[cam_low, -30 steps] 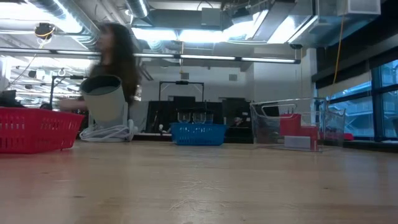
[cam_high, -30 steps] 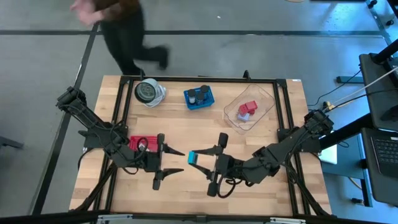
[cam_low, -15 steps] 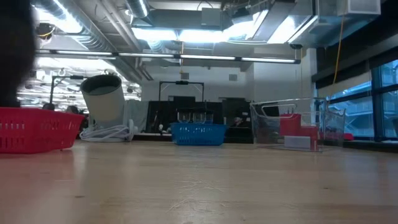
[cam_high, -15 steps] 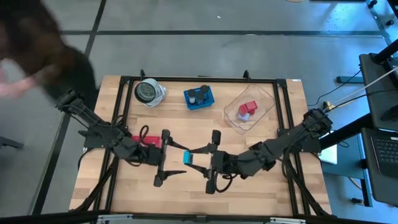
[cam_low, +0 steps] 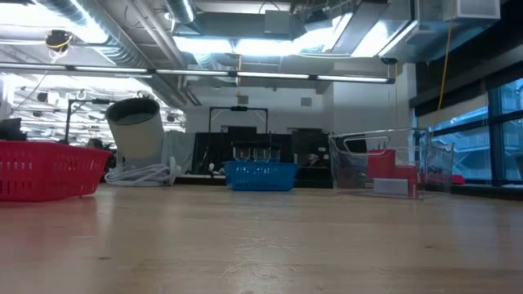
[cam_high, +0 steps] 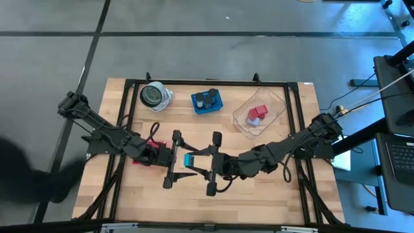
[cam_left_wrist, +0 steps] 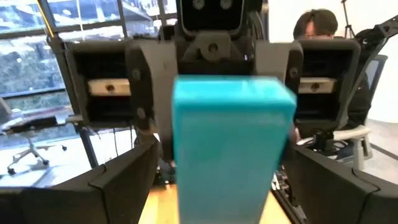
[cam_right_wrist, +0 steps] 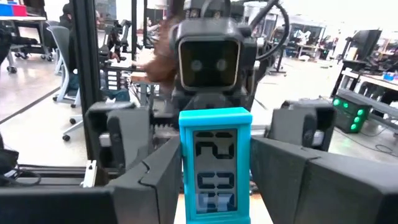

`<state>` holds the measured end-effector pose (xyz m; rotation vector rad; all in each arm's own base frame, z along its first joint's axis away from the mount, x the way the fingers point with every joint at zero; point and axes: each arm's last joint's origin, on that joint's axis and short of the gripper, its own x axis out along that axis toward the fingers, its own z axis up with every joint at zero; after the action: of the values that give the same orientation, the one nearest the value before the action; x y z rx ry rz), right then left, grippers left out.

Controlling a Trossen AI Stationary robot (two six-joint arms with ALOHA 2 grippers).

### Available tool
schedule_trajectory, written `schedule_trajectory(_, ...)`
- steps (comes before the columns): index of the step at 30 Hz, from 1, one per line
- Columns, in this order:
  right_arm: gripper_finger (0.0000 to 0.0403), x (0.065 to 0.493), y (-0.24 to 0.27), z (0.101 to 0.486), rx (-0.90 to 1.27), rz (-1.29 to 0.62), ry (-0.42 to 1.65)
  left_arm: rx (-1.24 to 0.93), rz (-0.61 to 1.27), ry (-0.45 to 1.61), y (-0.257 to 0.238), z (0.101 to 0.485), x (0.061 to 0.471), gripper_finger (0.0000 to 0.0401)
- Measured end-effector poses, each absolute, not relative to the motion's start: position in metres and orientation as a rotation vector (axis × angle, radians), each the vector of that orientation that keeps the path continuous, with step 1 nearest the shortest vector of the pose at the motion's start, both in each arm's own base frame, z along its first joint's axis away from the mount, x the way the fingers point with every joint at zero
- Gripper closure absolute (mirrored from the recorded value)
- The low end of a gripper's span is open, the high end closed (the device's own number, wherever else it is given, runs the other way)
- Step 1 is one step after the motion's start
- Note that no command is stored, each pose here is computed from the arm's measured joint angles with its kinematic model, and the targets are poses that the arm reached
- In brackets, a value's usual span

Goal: Pick & Place Office items
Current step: Put the blue digital alarm clock into the red basket

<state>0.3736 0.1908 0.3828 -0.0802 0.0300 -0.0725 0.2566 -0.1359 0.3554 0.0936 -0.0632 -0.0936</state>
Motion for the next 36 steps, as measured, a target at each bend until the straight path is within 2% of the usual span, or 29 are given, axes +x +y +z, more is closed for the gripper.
schedule_trajectory(6, 0.0234, 0.3734, 0.1914, 0.3834, -0.088, -0.071, 0.024, 0.078, -0.081, -0.057, -0.1356, 0.3548, 0.2566, 0.0079)
schedule_trajectory(12, 0.0234, 0.3735, 0.1912, 0.3835, -0.088, -0.073, 0.023, 0.069, -0.074, -0.045, -0.1354, 0.3537, 0.2567, 0.0112)
schedule_trajectory(29, 0.0234, 0.3733, 0.1914, 0.3835, -0.073, -0.075, 0.022, 0.07, -0.076, -0.047, -0.1355, 0.3539, 0.2567, 0.0247)
schedule_trajectory(36, 0.0234, 0.3734, 0.1913, 0.3836, -0.072, -0.075, 0.022, 0.057, -0.077, -0.046, -0.1355, 0.3539, 0.2567, 0.025)
